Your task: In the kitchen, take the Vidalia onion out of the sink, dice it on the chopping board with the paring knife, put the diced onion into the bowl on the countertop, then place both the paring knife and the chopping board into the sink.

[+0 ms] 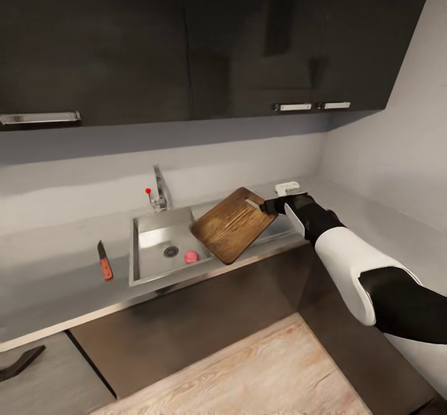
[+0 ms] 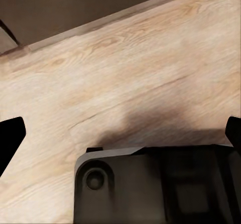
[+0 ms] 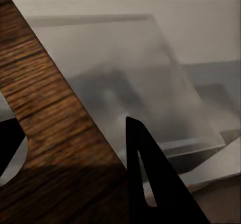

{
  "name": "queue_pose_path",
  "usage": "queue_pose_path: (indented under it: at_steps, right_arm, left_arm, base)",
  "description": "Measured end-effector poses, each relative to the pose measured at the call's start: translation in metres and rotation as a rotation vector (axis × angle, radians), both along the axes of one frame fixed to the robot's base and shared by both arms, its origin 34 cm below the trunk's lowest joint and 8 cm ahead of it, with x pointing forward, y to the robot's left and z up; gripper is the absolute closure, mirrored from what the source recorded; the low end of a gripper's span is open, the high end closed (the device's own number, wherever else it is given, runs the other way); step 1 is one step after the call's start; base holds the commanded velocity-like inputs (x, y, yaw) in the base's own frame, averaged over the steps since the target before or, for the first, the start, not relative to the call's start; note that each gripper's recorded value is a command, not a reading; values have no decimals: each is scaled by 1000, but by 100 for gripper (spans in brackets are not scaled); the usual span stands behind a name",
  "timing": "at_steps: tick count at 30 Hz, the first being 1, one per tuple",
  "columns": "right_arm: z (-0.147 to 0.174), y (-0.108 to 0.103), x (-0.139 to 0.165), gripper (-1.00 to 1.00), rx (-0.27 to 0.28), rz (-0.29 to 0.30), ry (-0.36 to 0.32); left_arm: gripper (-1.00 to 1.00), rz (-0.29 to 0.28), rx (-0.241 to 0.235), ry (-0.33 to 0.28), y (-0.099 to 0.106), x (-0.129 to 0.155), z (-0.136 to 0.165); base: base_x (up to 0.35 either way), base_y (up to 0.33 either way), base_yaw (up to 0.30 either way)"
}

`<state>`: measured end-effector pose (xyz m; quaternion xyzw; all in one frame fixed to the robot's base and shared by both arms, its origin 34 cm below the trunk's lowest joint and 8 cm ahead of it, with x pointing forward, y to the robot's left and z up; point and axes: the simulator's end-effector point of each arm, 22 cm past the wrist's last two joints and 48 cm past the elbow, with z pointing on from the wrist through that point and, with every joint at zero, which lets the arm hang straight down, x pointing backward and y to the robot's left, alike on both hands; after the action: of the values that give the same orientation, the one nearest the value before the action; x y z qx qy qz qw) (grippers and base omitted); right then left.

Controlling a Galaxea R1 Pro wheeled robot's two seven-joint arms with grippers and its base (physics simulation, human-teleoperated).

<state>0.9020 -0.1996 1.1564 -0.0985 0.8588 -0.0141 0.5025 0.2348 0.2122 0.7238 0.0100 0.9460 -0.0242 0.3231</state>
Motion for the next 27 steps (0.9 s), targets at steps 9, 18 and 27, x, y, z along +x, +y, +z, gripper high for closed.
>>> queue_pose_path:
  at_steps: [9, 18, 27]
  right_arm:
    - [1, -1, 1, 100, 19, -18, -3]
    - [1, -5, 1, 100, 12, -33, -6]
    - [2, -5, 1, 100, 11, -34, -7]
  left_arm:
    - [-100, -1, 1, 0, 1, 0, 0]
    - [-100, -1, 2, 0, 1, 0, 0]
    - [-100, -1, 2, 0, 1, 0, 0]
  base:
    - [-251, 220, 0]
    - [-211, 245, 0]
    - [-87, 285, 0]
